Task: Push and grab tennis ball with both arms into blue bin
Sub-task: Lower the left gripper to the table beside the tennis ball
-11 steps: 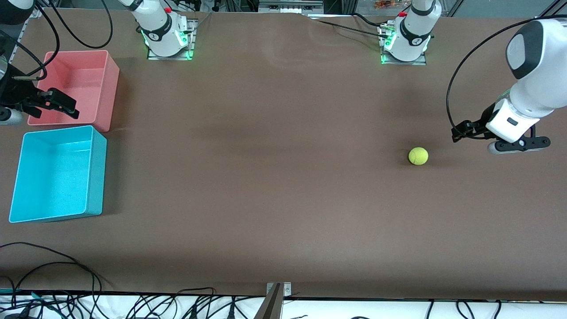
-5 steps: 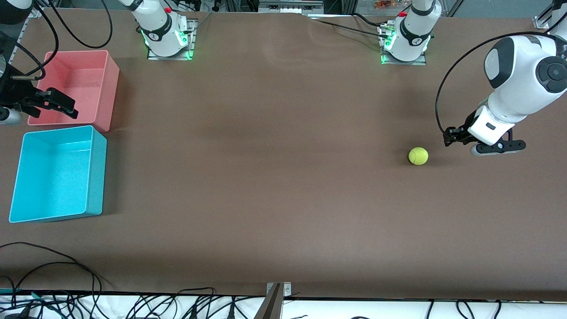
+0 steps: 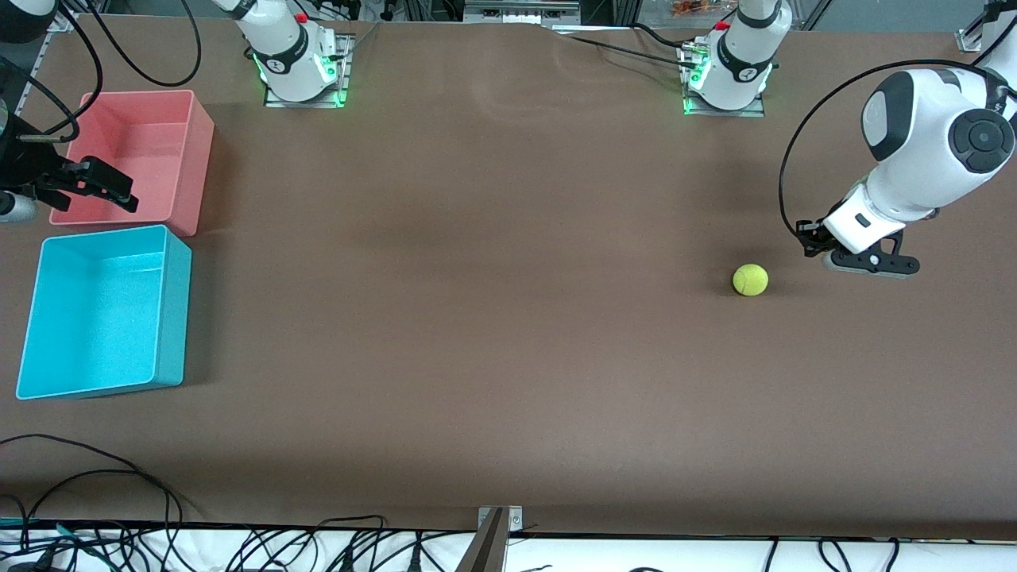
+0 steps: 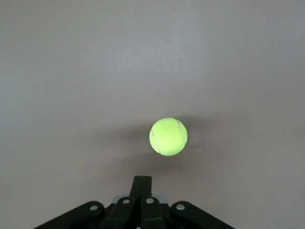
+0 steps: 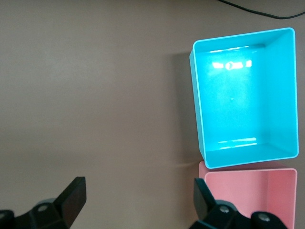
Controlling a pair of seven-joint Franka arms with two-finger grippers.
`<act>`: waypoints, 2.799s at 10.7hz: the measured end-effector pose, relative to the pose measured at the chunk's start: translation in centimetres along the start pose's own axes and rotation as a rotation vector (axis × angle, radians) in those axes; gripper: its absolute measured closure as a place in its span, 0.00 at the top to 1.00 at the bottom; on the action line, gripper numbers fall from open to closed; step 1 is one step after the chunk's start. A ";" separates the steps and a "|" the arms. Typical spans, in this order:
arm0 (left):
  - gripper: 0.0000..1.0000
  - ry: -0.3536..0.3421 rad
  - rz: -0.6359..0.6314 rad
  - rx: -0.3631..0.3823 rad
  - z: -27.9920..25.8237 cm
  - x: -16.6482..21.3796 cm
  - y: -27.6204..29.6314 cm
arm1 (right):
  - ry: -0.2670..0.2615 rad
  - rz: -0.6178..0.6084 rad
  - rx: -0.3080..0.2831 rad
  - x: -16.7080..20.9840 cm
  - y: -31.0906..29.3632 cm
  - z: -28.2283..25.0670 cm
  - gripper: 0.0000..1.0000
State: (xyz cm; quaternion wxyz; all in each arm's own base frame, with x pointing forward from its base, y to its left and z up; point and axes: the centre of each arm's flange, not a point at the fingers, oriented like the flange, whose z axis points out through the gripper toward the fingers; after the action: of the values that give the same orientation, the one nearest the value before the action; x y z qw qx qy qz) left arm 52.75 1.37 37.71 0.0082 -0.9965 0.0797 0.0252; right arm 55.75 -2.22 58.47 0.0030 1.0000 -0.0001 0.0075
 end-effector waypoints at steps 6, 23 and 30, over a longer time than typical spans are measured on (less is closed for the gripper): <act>0.01 -0.034 0.306 -0.012 2.7 -0.1 -1.2 | 0.002 -0.004 0.000 -0.1 0.0 -0.1 1.00; 0.01 -0.039 1.146 -0.045 13.1 0.1 -6.3 | 0.002 -0.019 0.000 -0.1 0.5 -0.1 1.00; 0.01 0.018 1.208 -0.053 16.1 0.7 -6.2 | 0.018 -0.033 -0.001 0.1 0.8 -0.3 1.00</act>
State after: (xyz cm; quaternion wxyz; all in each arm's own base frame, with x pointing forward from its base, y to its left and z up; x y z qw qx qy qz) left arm 53.64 7.66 21.64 -0.0332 -0.7751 0.6307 0.0190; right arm 55.81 -3.06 58.76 0.0036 0.9997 0.0165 0.0163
